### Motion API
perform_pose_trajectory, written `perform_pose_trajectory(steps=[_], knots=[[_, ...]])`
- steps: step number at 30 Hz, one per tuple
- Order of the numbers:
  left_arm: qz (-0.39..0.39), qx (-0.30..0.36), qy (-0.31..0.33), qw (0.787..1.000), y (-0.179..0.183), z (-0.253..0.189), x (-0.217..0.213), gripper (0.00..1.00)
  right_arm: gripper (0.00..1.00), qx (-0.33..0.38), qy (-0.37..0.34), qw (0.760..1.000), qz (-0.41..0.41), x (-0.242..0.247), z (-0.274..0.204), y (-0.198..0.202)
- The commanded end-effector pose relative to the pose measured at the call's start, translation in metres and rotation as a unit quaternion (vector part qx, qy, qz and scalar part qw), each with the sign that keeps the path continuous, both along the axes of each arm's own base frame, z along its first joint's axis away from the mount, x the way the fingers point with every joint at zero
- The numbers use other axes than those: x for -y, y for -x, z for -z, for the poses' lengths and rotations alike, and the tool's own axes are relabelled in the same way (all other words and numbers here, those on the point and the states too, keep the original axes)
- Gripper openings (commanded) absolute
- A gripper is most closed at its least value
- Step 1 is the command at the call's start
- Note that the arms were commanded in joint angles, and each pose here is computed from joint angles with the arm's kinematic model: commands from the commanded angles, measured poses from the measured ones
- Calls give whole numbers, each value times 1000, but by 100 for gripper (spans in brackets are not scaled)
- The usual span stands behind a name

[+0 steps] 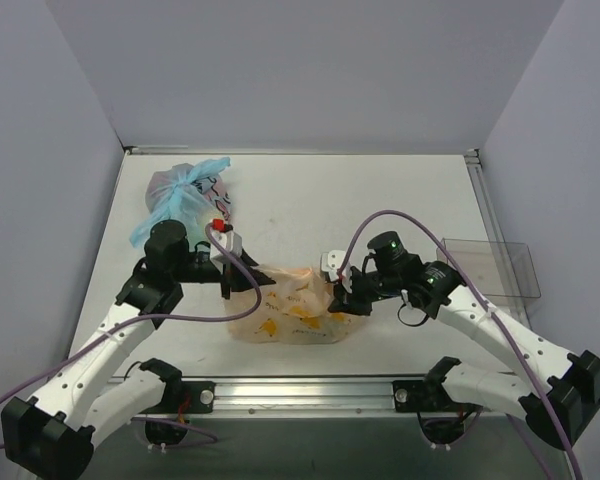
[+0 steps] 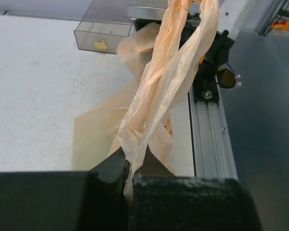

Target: Place the fake fruits into the plastic bag and tie a complex knot

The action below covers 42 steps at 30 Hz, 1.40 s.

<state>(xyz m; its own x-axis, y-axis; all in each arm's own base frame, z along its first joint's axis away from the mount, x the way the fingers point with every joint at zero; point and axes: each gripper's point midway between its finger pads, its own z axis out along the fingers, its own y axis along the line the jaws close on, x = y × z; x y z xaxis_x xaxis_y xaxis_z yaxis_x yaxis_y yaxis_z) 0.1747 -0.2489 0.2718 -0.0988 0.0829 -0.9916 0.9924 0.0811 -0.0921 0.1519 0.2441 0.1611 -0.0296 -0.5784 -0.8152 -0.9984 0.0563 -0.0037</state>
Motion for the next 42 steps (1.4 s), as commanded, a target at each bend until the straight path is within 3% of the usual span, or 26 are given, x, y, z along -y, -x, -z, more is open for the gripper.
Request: perform_pose_trajectory(steps=[1,6,9,13,14,17,26,30,33,35,38,40,42], knots=[[76,72,-5,994,24,6,4,0,0,-65,0,997,32,-5,-10,3],[95,101,-32,990,29,11,21,0,0,-82,-5,996,17,-19,-20,3],[91,70,-41,993,23,20,34,0,3,-69,-10,998,-1,-26,-28,4],[62,52,-11,997,11,14,45,0,30,-54,-16,998,-9,-26,-33,3],[60,49,-9,997,11,14,45,0,45,-52,-15,999,-5,-25,-33,3],[60,39,-7,997,14,16,44,0,60,-44,-15,999,21,-16,-35,-2],[45,21,-1,999,21,17,37,0,73,-73,-62,987,130,18,-46,-19],[36,14,1,999,20,16,36,0,73,-102,-92,977,160,29,-55,-21],[35,14,6,999,20,13,37,0,75,-115,-117,972,167,37,-68,-18],[33,12,6,999,19,13,37,0,83,-116,-118,974,155,42,-74,-8],[39,21,7,999,21,10,36,0,90,-47,-105,987,113,56,-81,4],[42,19,5,999,22,10,36,0,94,33,-69,994,72,67,-67,3],[46,18,0,999,22,12,37,0,96,69,-55,995,47,71,-56,2]])
